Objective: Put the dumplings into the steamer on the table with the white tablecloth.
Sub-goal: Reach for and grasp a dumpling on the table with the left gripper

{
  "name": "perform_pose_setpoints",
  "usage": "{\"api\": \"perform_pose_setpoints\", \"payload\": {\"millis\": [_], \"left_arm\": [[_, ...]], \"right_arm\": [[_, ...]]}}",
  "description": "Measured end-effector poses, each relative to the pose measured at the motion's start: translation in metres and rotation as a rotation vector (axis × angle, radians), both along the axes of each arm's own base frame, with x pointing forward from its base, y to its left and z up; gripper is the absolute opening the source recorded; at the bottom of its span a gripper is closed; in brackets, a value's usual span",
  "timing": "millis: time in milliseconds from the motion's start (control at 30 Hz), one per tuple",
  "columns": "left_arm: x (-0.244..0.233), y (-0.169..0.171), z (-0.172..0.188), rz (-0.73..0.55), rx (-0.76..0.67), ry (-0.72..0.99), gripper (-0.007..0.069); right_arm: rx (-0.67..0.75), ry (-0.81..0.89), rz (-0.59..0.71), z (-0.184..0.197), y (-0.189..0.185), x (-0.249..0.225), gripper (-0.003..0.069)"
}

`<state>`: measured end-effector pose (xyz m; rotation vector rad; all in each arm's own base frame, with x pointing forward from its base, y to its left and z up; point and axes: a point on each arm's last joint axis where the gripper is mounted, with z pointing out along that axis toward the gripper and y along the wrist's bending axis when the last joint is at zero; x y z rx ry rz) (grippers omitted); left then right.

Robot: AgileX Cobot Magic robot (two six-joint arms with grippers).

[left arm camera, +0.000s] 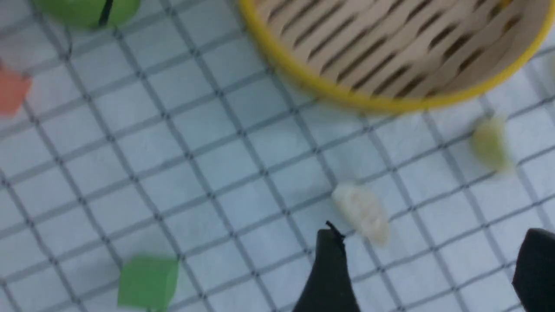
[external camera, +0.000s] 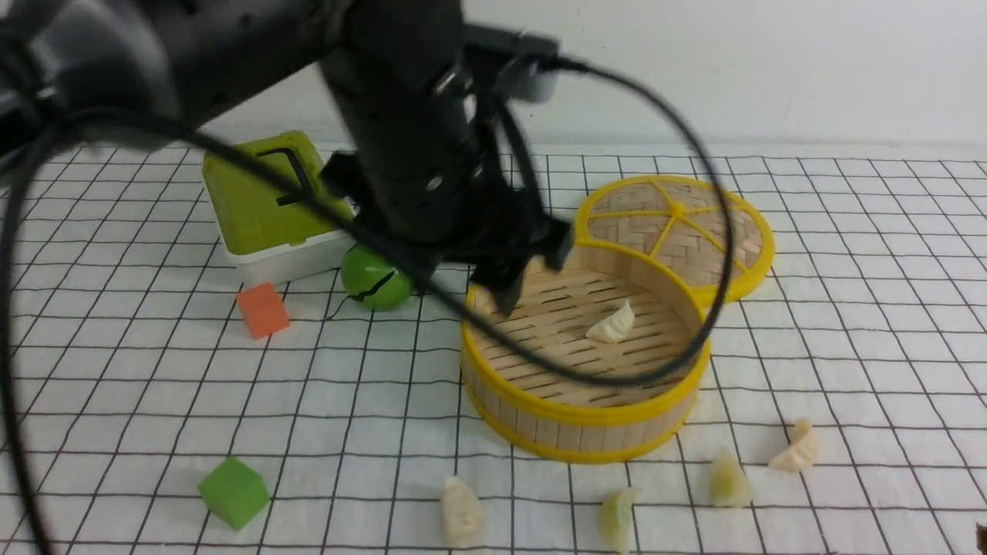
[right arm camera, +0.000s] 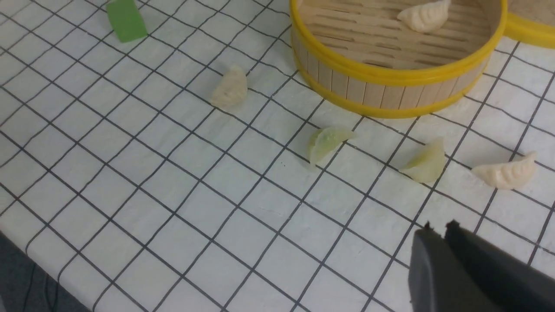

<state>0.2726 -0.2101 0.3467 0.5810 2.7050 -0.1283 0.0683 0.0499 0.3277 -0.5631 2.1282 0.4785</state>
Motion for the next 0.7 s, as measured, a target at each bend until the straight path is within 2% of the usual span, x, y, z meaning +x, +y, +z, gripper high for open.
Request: {"api": "perform_pose_setpoints", "payload": {"millis": [67, 133, 233, 367, 600, 700], "left_arm": [[-0.021, 0.017, -0.028, 0.046, 0.024, 0.064, 0.0526], [-0.03, 0.022, -0.053, 0.106, -0.017, 0.078, 0.0526], [-0.027, 0.018, -0.09, 0.231, -0.093, 0.086, 0.0526], [-0.013, 0.006, -0.12, 0.336, -0.166, 0.083, 0.0526], [0.003, -0.008, -0.172, 0.365, -0.138, 0.129, 0.0517], [0.005, -0.01, -0.185, 0.352, -0.113, 0.144, 0.046]], "right_arm": [[0.008, 0.002, 0.002, 0.0, 0.001, 0.0, 0.0041], [0.01, 0.002, 0.004, 0.0, 0.001, 0.0, 0.0044], [0.011, 0.001, 0.002, 0.0, 0.001, 0.0, 0.0048], [0.011, 0.001, 0.002, 0.0, 0.001, 0.0, 0.0049], [0.01, 0.001, 0.036, 0.0, 0.003, -0.002, 0.0053], [-0.007, -0.003, 0.056, 0.0, 0.003, -0.003, 0.0058]]}}
